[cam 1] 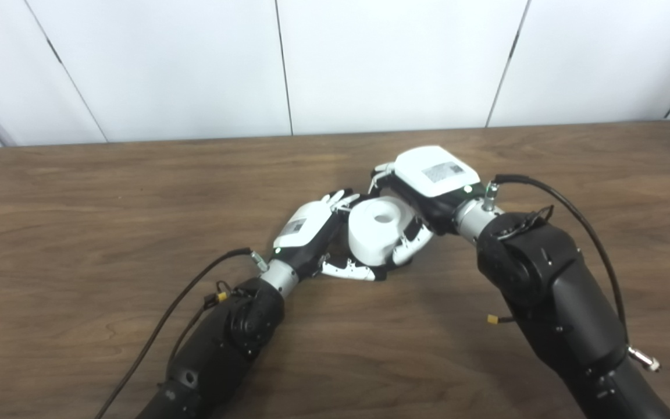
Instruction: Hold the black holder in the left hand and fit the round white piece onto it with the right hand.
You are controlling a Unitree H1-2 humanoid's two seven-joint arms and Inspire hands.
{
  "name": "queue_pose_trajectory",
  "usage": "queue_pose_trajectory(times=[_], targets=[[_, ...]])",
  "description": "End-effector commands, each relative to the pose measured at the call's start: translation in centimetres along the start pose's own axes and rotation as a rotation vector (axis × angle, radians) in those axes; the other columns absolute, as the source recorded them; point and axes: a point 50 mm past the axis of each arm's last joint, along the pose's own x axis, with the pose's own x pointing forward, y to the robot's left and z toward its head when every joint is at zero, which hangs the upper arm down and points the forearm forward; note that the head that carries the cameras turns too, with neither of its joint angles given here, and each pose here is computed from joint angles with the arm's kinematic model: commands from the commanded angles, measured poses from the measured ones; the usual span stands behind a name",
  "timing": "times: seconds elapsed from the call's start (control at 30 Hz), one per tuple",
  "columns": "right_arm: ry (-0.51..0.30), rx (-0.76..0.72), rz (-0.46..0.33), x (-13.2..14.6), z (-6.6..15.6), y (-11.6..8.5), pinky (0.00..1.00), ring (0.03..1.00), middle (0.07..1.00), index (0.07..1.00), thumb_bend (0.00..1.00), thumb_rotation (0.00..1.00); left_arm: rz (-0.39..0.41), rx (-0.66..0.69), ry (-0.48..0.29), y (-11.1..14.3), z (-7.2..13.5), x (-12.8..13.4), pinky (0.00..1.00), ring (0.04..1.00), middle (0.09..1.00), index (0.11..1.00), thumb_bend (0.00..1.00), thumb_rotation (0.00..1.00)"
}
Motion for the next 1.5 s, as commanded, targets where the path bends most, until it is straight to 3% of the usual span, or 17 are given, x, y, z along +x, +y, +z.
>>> queue_pose_trajectory(times=[0.0,0.4,0.67,0.83,1.13,1.2,1.47], targets=[[-0.010,-0.031,-0.043,0.0,0.1,-1.5,0.70,0.860,0.946,0.981,0.99,0.29,-0.200,-0.012,0.066,-4.6,-0.7,-1.5,1.00,1.000,0.932,0.481,0.52,0.06],[-0.013,-0.028,-0.066,-0.4,0.0,-2.1,0.74,0.856,0.943,1.000,0.98,0.28,-0.209,0.010,0.073,-4.6,-0.9,-1.9,1.00,1.000,0.924,0.482,0.52,0.06],[-0.019,0.010,-0.134,-0.5,-0.3,-2.9,0.74,0.860,0.944,1.000,1.00,0.27,-0.214,-0.003,0.083,-4.6,-1.1,-2.0,1.00,1.000,0.926,0.482,0.52,0.06],[-0.021,0.046,-0.184,-1.0,-0.8,-5.0,0.71,0.861,0.954,1.000,1.00,0.29,-0.217,0.002,0.082,-4.6,-1.2,-2.1,1.00,1.000,0.930,0.482,0.52,0.06],[-0.038,0.056,-0.206,-2.9,-2.2,-9.0,0.64,0.884,1.000,1.000,1.00,0.35,-0.213,0.003,0.088,-4.6,-1.5,-2.1,1.00,1.000,0.923,0.482,0.52,0.06],[-0.039,0.062,-0.191,-3.6,-2.8,-9.9,0.62,0.862,1.000,1.000,1.00,0.33,-0.209,-0.003,0.084,-4.6,-1.6,-2.1,1.00,1.000,0.924,0.482,0.52,0.06],[0.014,0.139,0.013,-6.3,-6.8,-12.6,0.66,0.890,0.973,0.984,1.00,0.18,-0.203,-0.008,0.087,-4.3,-1.9,-2.1,1.00,1.000,0.930,0.482,0.52,0.06]])
